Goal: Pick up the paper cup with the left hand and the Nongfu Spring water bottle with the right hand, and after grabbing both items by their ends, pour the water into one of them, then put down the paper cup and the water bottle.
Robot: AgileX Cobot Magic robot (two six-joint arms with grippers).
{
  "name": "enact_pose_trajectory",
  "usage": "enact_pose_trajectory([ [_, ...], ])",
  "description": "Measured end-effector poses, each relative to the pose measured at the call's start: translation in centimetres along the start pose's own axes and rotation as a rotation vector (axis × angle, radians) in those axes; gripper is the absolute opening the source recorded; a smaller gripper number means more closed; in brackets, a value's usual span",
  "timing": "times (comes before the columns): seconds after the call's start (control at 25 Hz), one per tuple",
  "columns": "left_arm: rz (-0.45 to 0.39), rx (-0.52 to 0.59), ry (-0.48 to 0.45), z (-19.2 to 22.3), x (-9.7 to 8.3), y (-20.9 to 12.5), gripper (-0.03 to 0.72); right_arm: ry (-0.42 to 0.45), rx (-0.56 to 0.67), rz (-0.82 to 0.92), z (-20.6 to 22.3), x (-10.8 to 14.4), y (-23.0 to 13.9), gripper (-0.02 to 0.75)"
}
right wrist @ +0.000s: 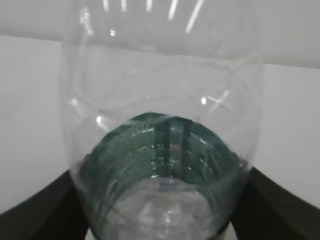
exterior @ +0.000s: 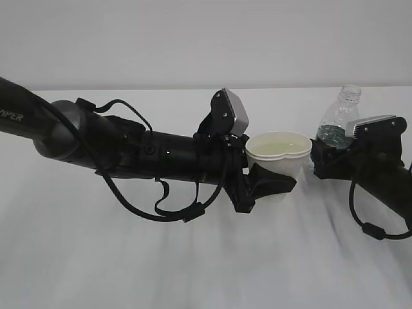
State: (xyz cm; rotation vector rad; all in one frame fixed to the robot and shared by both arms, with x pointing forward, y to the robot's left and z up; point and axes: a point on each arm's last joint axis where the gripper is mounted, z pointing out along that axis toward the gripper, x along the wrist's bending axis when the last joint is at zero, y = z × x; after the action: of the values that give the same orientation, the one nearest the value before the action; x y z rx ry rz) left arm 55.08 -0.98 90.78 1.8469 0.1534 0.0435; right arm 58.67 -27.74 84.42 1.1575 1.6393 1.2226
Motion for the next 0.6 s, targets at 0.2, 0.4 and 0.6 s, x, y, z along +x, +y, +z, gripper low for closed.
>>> enact_pose_trajectory([
  [0.2, 0.000, 0.000, 0.000, 0.0, 0.0, 0.0, 0.379, 0.004, 0.022, 0.007, -0.7, 0.3, -0.4, 0.589],
  [0.4, 0.000, 0.000, 0.000, 0.0, 0.0, 0.0, 0.379, -0.003, 0.004, 0.003, -2.1, 0.4, 0.9, 0.589],
  [0.6, -0.007, -0.006, 0.007, 0.0, 0.1, 0.1, 0.379, -0.011, -0.012, 0.002, -4.0, 0.8, 2.3, 0.589],
])
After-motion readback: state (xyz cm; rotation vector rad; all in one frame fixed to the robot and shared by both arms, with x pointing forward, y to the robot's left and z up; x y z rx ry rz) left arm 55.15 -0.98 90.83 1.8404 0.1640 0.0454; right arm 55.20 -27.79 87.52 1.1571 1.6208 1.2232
